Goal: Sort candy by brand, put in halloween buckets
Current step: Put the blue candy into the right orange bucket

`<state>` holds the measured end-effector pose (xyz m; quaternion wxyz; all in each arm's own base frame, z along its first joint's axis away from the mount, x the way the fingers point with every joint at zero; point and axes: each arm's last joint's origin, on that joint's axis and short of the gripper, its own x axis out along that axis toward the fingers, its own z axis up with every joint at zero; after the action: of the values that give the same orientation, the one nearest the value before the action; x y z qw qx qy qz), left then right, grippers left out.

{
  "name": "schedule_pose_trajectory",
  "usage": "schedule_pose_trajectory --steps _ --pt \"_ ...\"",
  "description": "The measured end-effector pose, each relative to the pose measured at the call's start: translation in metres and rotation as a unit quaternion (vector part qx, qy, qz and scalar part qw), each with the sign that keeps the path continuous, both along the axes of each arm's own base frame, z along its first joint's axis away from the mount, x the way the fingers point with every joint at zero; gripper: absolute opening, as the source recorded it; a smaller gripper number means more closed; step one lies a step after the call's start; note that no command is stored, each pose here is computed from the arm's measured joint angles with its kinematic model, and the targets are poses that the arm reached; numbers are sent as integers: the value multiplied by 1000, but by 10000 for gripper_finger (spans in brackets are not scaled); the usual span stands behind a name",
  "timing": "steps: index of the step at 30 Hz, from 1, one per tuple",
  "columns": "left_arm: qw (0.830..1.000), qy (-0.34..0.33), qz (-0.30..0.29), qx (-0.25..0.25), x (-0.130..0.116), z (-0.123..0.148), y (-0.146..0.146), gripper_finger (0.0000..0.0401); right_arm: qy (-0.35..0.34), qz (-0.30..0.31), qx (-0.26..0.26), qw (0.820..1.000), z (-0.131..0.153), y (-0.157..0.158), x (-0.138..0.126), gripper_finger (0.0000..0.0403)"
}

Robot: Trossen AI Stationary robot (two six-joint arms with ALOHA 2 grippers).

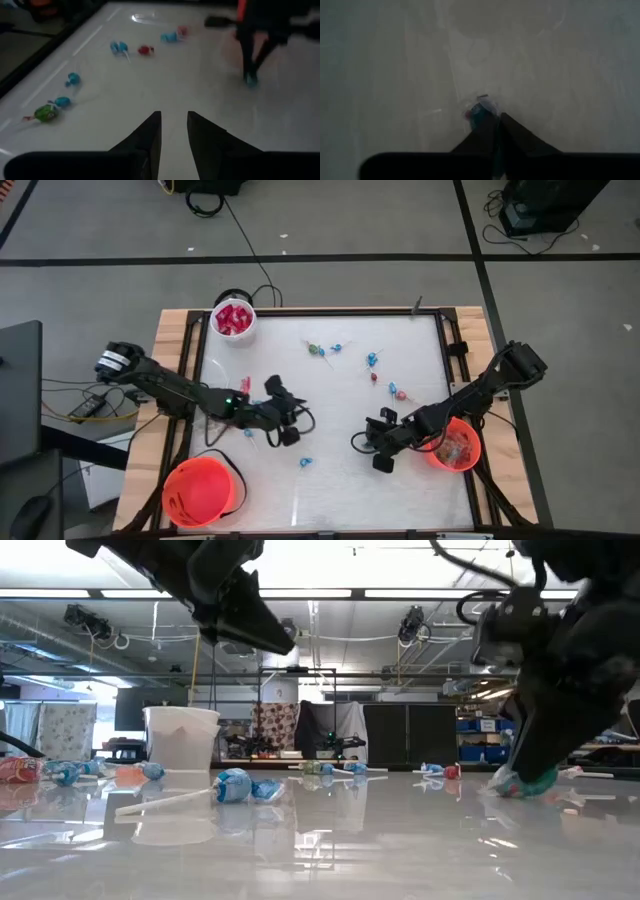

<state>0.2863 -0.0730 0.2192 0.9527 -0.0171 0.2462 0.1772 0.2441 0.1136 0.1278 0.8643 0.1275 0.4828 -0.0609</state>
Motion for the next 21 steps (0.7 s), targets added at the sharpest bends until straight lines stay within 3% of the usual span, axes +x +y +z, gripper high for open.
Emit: schedule_pose_trajectory --steps 4,11,13,15,21 --pt "999 5 46 -29 -19 3 12 100 -15 7 -4 1000 23 -2 -4 22" --pt "989 97 77 -84 -44 -6 30 100 -40 -1 -2 999 92 -7 -25 8" --pt "987 94 69 -108 -41 -7 29 100 -20 -7 18 1000 108 -11 -39 14" --pt "983 131 70 -108 -50 -14 31 100 -2 -9 59 998 122 -12 -50 20" --pt "980 135 78 -125 -51 -14 30 100 113 -51 103 987 139 -16 -95 10"
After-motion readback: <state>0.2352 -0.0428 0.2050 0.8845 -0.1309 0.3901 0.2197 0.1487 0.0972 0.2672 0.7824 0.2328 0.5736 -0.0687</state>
